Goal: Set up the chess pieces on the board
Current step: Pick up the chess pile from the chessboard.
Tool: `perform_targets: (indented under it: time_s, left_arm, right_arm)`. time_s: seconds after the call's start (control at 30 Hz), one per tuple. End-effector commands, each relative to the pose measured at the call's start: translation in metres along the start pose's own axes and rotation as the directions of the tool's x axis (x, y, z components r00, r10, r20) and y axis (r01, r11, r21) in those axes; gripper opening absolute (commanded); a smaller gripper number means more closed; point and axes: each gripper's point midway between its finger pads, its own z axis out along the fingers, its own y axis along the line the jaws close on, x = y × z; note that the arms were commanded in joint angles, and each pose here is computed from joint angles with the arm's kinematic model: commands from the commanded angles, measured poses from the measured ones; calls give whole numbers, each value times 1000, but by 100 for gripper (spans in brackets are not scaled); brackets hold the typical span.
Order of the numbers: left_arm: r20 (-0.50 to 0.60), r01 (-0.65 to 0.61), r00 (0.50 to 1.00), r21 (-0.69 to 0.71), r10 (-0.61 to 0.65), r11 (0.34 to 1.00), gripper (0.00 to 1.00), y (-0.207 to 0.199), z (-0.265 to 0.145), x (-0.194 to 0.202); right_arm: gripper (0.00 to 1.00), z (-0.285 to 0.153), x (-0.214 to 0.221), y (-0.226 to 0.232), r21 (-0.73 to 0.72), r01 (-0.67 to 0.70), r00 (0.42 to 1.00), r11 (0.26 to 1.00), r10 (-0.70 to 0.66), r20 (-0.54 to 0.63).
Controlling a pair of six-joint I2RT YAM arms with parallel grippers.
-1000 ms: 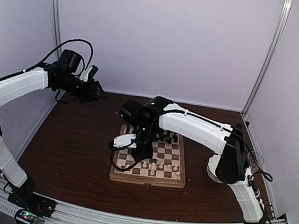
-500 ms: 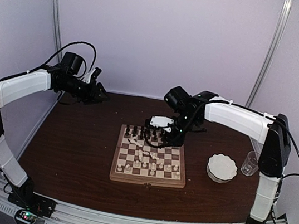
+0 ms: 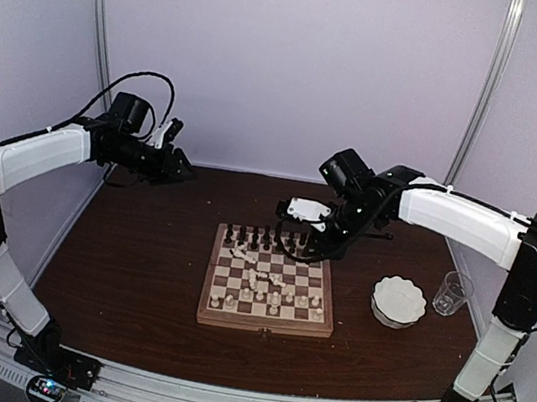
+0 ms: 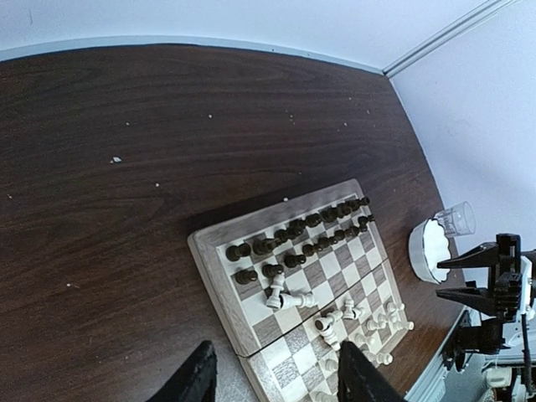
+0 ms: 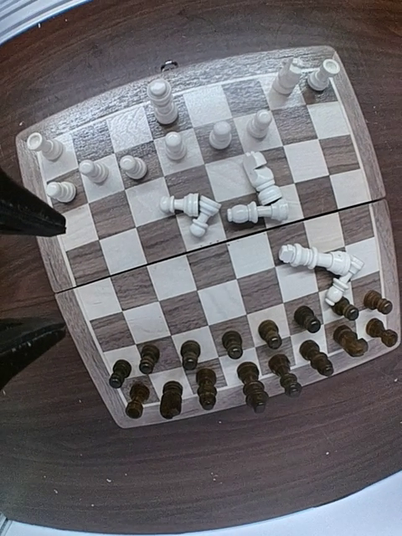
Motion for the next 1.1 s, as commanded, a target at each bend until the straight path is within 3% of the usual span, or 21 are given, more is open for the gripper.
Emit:
perform_targets:
  time_s: [0.0,0.27,0.6,1.07]
  left_arm:
    - [82,-94,992,-79,100,993,50,-1,-18,-18]
    - [128,-122,981,-178,146,976,51,12,-28,-24]
    - [106,-108,987,-122,121,987,51,6,-21,-20]
    - [95,-100,990,-95,109,990,51,4,-16,-18]
  right_arm:
    - [36,5,-10,0,-29,-24,998,999,26,59]
    - [34,42,-21,13,-179,-29,999,983,35,34]
    - [34,83,1,18,-202,-52,998,978,41,-58]
    - [36,102,13,40,-262,-22,996,965,0,-84]
